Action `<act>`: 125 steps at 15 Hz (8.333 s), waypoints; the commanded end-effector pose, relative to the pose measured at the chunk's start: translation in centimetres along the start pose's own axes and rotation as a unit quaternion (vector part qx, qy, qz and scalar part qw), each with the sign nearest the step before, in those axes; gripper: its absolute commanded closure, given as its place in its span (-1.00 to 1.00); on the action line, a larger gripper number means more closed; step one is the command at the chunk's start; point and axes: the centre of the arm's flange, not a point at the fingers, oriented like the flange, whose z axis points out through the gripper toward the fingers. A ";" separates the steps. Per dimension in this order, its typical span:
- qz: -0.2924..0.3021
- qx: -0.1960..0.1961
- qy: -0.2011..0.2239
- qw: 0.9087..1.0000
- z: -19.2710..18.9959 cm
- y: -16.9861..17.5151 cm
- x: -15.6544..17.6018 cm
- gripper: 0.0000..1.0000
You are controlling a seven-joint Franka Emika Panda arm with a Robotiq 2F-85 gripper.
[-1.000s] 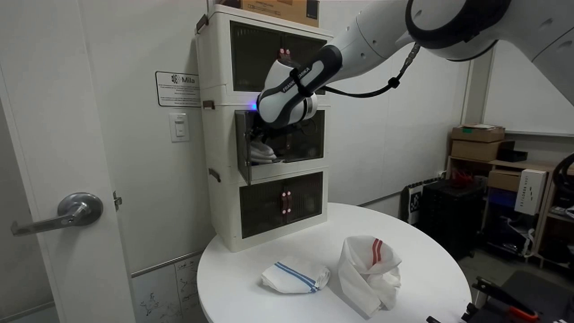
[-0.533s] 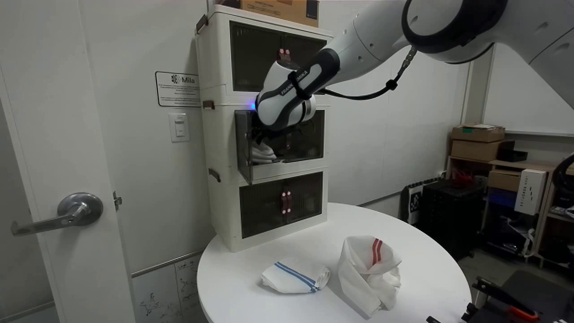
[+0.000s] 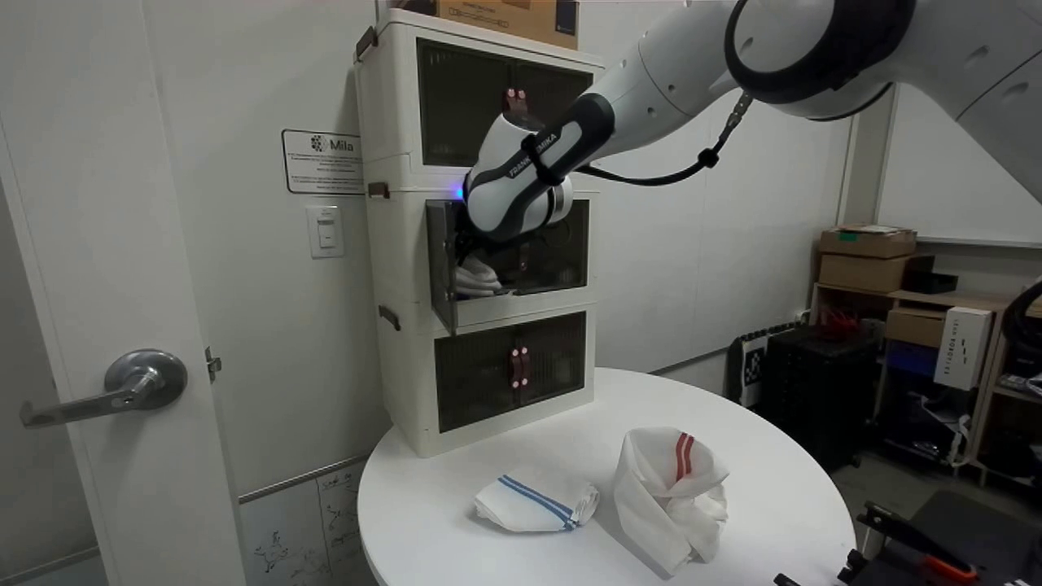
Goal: Remove one towel from the middle cabinet
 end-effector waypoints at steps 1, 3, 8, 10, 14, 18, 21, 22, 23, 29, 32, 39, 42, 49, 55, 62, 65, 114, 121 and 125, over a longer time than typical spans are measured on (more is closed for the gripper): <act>-0.019 -0.007 0.011 1.000 2.6 0.2 1.7 0.78; -0.019 -0.007 0.013 1.000 2.1 0.1 1.8 0.96; -0.018 -0.015 0.002 1.000 0.1 0.5 1.6 0.91; -0.018 -0.024 -0.026 0.999 -0.7 0.7 1.1 0.91; -0.028 -0.053 -0.076 0.995 -4.3 0.9 0.2 0.93; -0.026 -0.088 -0.106 0.990 -9.8 2.0 0.5 0.93; -0.015 -0.082 -0.114 0.990 -14.0 1.9 0.7 0.93; -0.013 -0.066 -0.114 0.991 -15.5 1.5 0.6 0.93; -0.012 -0.056 -0.114 0.992 -16.7 1.2 0.7 0.93; -0.008 -0.001 -0.145 0.989 -21.6 -1.8 -0.7 0.93; -0.003 -0.009 -0.162 0.987 -22.8 -1.6 -1.5 0.93; -0.009 0.003 -0.223 0.975 -20.4 -3.0 -4.8 0.93; -0.012 0.015 -0.257 0.966 -19.0 -4.3 -7.1 0.93; -0.025 0.047 -0.308 0.950 -17.7 -7.5 -10.7 0.93; -0.038 0.108 -0.348 0.931 -17.0 -9.5 -13.8 0.93; -0.040 0.155 -0.414 0.896 -13.3 -9.7 -19.2 0.93; -0.045 0.168 -0.431 0.886 -11.5 -9.5 -20.7 0.93; 0.055 0.022 -0.302 0.951 -23.4 0.0 -12.6 -1.00; 0.130 0.006 -0.271 0.954 -30.1 1.7 -16.1 -1.00; 0.127 0.011 -0.278 0.952 -29.8 1.9 -15.5 -1.00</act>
